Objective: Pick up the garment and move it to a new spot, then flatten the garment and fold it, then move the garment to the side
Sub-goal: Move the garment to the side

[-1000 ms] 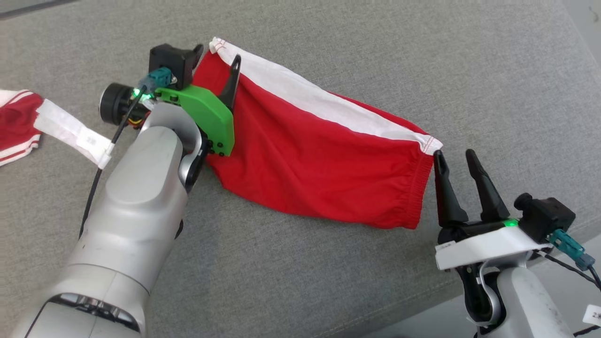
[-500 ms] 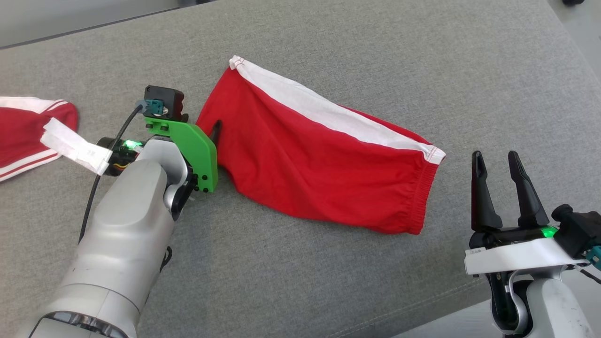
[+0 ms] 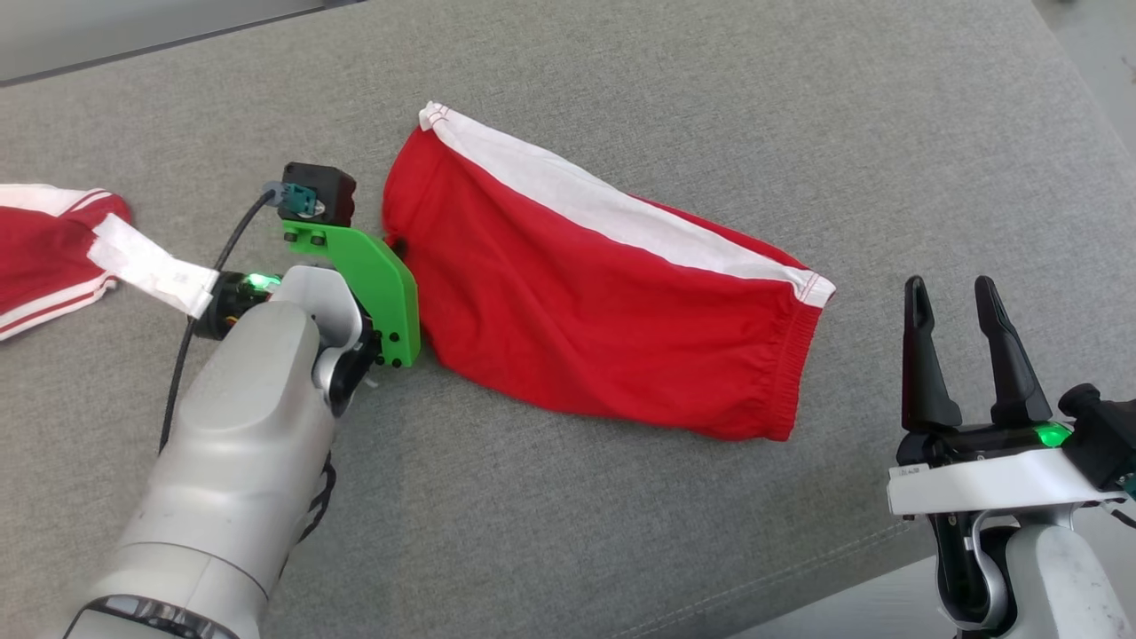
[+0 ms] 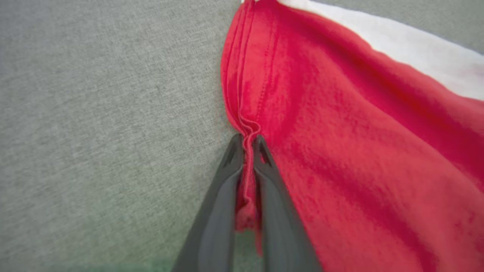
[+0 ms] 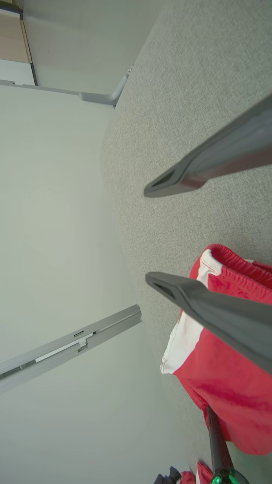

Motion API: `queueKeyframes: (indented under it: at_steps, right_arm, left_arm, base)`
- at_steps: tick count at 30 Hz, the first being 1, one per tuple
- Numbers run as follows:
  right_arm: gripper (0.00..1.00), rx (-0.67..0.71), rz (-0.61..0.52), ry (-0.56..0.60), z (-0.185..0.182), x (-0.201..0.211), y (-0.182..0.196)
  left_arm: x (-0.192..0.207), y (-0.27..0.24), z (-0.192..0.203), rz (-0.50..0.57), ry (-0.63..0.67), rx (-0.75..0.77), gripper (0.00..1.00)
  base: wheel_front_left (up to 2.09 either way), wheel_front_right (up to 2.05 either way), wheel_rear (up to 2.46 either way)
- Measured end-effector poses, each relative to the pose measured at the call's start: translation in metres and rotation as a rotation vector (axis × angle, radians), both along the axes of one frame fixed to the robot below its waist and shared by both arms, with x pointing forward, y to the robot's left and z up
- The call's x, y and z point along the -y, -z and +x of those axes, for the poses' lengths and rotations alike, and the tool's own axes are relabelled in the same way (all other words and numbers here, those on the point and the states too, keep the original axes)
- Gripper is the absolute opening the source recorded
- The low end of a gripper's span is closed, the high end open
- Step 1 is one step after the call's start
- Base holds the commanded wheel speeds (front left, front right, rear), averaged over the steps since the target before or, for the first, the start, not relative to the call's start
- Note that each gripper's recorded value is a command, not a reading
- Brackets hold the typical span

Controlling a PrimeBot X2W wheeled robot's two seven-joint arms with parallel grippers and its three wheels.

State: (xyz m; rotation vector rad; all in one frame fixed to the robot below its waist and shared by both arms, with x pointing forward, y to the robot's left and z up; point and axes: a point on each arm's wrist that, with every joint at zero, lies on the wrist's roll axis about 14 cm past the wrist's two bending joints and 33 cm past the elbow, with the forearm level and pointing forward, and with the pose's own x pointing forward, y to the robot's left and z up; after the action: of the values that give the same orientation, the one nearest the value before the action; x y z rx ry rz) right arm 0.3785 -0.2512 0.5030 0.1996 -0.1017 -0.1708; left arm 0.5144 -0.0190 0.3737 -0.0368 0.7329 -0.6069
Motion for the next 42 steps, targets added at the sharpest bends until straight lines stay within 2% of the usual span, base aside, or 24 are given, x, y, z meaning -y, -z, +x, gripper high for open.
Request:
queueKeyframes:
  at_steps: [11,22,30,36,37,38,39,40,42]
  right_arm:
    - [1.0,0.043,-0.009,-0.003,0.003,0.001,-0.013]
    - [1.0,0.067,-0.028,-0.053,0.008,-0.015,-0.022]
    - [1.0,0.066,-0.028,-0.123,0.015,-0.037,-0.028]
    - [1.0,0.069,-0.025,-0.15,0.015,-0.046,-0.031]
    - [1.0,0.064,-0.025,-0.152,0.015,-0.046,-0.03]
    - [1.0,0.061,-0.025,-0.151,0.015,-0.046,-0.029]
    - [1.0,0.057,-0.025,-0.151,0.014,-0.046,-0.028]
    - [1.0,0.052,-0.025,-0.149,0.014,-0.045,-0.027]
    - [1.0,0.045,-0.024,-0.144,0.013,-0.043,-0.025]
  left_arm:
    - [-0.017,-0.017,-0.016,-0.113,-0.078,0.05,0.0]
    - [-0.067,-0.016,-0.076,-0.2,-0.289,0.053,0.0]
    - [-0.079,-0.021,-0.127,-0.25,-0.384,0.042,0.0]
    - [-0.087,-0.026,-0.139,-0.248,-0.438,0.06,0.0]
    - [-0.088,-0.026,-0.14,-0.245,-0.441,0.066,0.14]
    - [-0.089,-0.027,-0.14,-0.246,-0.448,0.078,0.42]
    - [-0.09,-0.028,-0.14,-0.242,-0.452,0.09,0.93]
    - [-0.091,-0.03,-0.138,-0.238,-0.454,0.111,1.0]
    - [-0.093,-0.035,-0.134,-0.243,-0.467,0.151,1.0]
  base:
    - [0.0,0.0,0.0]
    - [0.0,0.0,0.0]
    - [0.0,0.0,0.0]
    - [0.0,0.0,0.0]
    - [0.0,0.0,0.0]
    - [0.0,0.0,0.0]
    - [0.0,0.0,0.0]
    - [0.0,0.0,0.0]
    - [0.0,0.0,0.0]
